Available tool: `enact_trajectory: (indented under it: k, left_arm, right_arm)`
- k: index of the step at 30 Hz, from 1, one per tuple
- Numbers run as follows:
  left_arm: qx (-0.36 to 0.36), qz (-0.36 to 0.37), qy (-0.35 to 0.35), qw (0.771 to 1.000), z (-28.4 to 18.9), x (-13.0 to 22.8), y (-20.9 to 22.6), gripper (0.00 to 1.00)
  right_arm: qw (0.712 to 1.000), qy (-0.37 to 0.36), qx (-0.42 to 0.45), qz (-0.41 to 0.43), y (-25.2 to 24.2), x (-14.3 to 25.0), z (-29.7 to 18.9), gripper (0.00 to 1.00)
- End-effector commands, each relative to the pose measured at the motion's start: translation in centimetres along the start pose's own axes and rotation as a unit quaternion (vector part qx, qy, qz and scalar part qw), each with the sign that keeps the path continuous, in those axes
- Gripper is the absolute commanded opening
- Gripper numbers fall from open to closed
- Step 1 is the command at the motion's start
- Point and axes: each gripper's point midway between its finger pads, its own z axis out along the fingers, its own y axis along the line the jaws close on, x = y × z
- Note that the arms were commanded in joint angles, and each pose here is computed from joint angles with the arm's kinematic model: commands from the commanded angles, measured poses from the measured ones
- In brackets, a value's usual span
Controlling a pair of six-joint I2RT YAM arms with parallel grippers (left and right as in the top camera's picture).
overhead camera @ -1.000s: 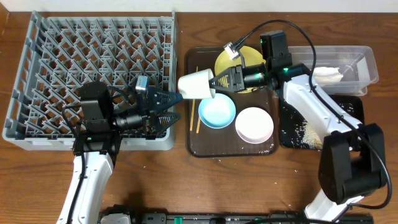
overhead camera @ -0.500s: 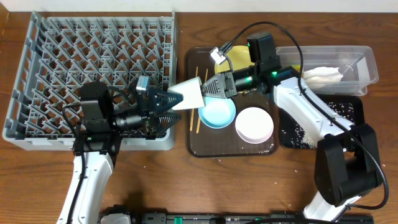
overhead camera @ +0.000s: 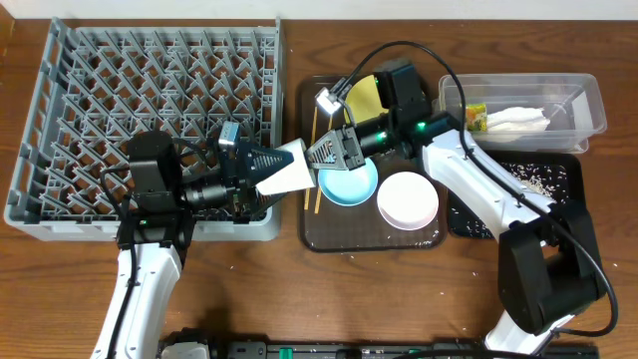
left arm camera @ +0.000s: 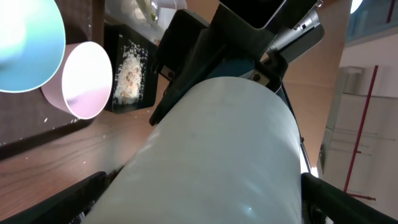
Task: Sort waste into correct bins and load items into the dishwasher
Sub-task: 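Release the cup from the right gripper and withdraw right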
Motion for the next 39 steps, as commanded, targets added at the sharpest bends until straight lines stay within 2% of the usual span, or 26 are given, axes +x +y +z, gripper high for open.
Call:
enact_trajectory:
  k: [1,12,14,18,24,30,37,39]
  left_arm:
    - [0.009,0.022,0.011,1.000,-0.1,0.2,-0.8,0.95]
    - [0.009,0.022,0.011,1.000,-0.1,0.2,-0.8,0.93]
    - [0.009,0.022,0.011,1.000,-0.1,0.2,-0.8,0.89]
    - [0.009,0.022,0.011,1.000,-0.1,0.2,-0.8,0.72]
    - [0.009,0.022,0.011,1.000,-0.1,0.2,-0.8,0.56]
    - [0.006,0.023,0.006,1.000,-0.1,0.0,-0.8,0.52]
    - [0.006,0.039,-0.005,0.999,-0.1,-0.4,-1.0,0.40]
    - [0.008,0.051,-0.007,0.999,-0.1,-0.6,-1.2,0.38]
  right_arm:
    - [1.000,0.017,-0.022,-0.010,0.0,0.7,0.9,0.01]
    - [0.998,0.031,-0.056,-0.002,-0.3,1.5,1.2,0.01]
    - [0.998,0.031,-0.056,-0.003,-0.3,1.5,1.2,0.01]
    - [0.998,0.031,-0.056,-0.003,-0.3,1.5,1.2,0.01]
    - [0.998,0.031,-0.057,-0.002,-0.2,1.5,1.2,0.01]
    - [0.998,0.032,-0.059,-0.002,-0.2,1.5,1.2,0.04]
    - [0.998,0.025,-0.055,-0.001,-0.4,1.2,0.6,0.36]
    - [0.999,0.015,-0.050,0.000,-0.8,0.8,-0.2,0.43]
